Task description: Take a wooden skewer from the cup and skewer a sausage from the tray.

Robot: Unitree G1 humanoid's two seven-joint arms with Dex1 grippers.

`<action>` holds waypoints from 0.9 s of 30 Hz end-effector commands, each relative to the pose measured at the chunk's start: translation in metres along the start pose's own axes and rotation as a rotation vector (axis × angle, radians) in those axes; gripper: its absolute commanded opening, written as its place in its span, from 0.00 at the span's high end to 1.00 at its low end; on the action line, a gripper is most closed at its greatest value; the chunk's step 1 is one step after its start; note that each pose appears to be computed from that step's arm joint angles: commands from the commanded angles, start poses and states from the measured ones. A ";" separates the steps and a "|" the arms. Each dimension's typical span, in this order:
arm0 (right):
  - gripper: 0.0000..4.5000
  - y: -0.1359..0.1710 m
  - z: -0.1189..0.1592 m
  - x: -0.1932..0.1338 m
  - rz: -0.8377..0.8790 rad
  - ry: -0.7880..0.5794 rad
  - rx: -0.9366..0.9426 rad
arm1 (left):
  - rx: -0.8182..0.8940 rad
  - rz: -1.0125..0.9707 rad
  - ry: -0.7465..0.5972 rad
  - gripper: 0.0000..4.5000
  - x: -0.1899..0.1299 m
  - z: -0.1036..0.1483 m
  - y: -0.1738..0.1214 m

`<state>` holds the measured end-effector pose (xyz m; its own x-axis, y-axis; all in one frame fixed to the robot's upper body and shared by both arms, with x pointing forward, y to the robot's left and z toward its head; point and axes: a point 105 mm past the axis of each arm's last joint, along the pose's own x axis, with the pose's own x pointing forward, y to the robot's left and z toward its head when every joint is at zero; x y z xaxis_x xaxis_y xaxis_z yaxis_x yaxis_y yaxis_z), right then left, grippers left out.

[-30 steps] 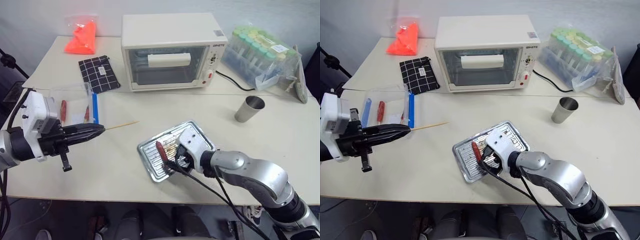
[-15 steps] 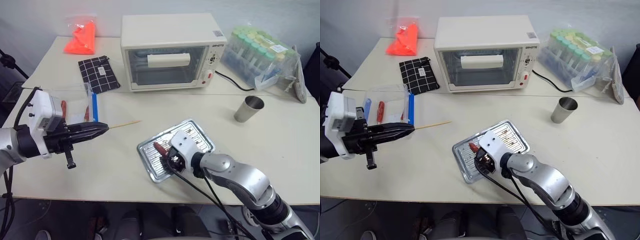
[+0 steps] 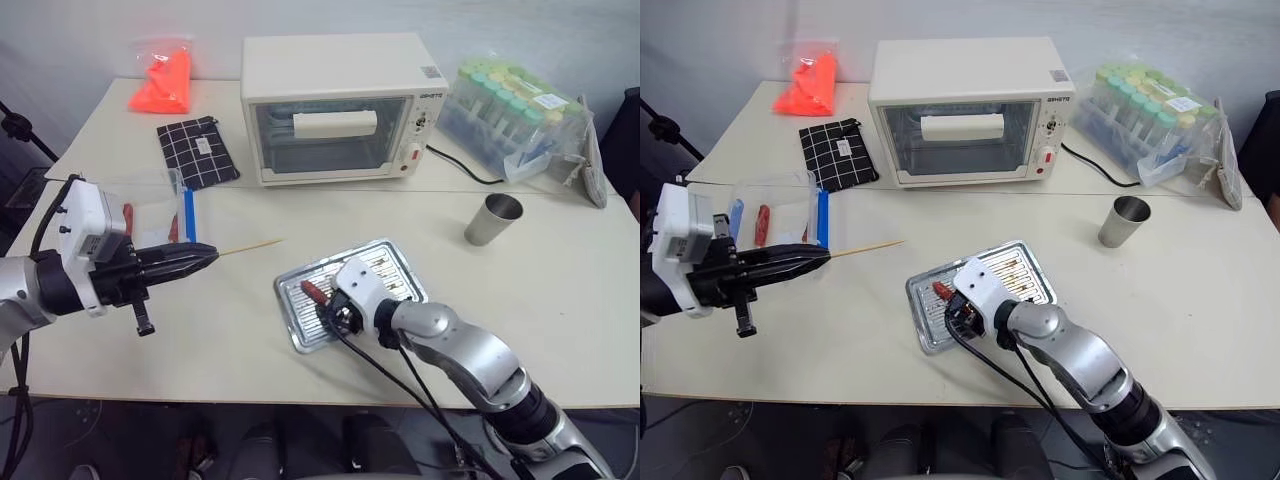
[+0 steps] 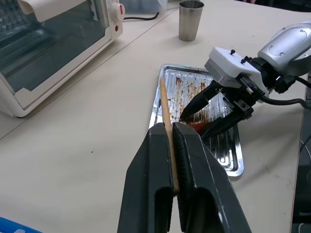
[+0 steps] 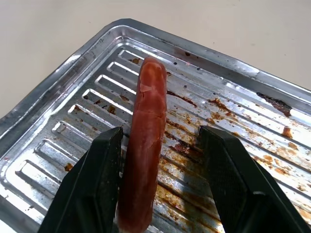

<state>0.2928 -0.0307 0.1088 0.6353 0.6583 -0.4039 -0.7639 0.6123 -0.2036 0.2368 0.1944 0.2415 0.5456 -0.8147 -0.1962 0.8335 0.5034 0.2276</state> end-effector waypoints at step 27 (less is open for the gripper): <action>0.71 -0.002 -0.001 0.011 -0.008 -0.006 0.041 | 0.041 0.007 -0.026 1.00 -0.001 0.005 0.002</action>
<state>0.3018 -0.0205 0.1090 0.6359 0.6727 -0.3783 -0.7630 0.6216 -0.1772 0.2367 0.1943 0.2421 0.5430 -0.8189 -0.1859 0.8334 0.4982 0.2393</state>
